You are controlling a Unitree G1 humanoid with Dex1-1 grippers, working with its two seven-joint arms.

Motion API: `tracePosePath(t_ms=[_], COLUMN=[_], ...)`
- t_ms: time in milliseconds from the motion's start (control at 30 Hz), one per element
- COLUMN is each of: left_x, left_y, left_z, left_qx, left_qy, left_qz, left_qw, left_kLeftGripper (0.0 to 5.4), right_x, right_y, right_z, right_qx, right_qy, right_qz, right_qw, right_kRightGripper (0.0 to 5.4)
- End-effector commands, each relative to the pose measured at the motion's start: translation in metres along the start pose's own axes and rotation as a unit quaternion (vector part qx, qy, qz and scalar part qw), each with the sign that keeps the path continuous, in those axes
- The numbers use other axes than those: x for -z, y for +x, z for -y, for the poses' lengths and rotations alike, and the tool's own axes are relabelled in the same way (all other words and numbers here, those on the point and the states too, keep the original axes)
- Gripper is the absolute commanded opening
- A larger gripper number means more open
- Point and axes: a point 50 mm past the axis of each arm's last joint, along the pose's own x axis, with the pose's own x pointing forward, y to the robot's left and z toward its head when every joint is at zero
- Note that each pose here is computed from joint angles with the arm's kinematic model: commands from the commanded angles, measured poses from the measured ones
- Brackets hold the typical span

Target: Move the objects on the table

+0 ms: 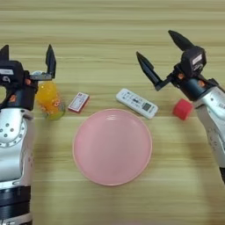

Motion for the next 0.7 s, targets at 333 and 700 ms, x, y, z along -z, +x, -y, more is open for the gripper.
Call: tracePosePath(t_ms=[333, 700], left_x=[0.005, 0.006], left_y=[-0.001, 0.001], left_z=[0.005, 0.003], left_qx=[-0.001, -0.005], left_qy=[-0.001, 0.002], left_qz=[-0.007, -0.011], left_qw=[1.0000, 0.9999], left_kLeftGripper=[5.36, 5.36], right_x=[0.027, 0.041], right_y=[-0.044, -0.072], right_z=[0.039, 0.049], right_qx=[0.069, 0.041], right_qy=[-0.015, 0.040], right_qz=[-0.136, -0.227], right_qw=[0.988, 0.972], right_kRightGripper=[5.40, 5.40])
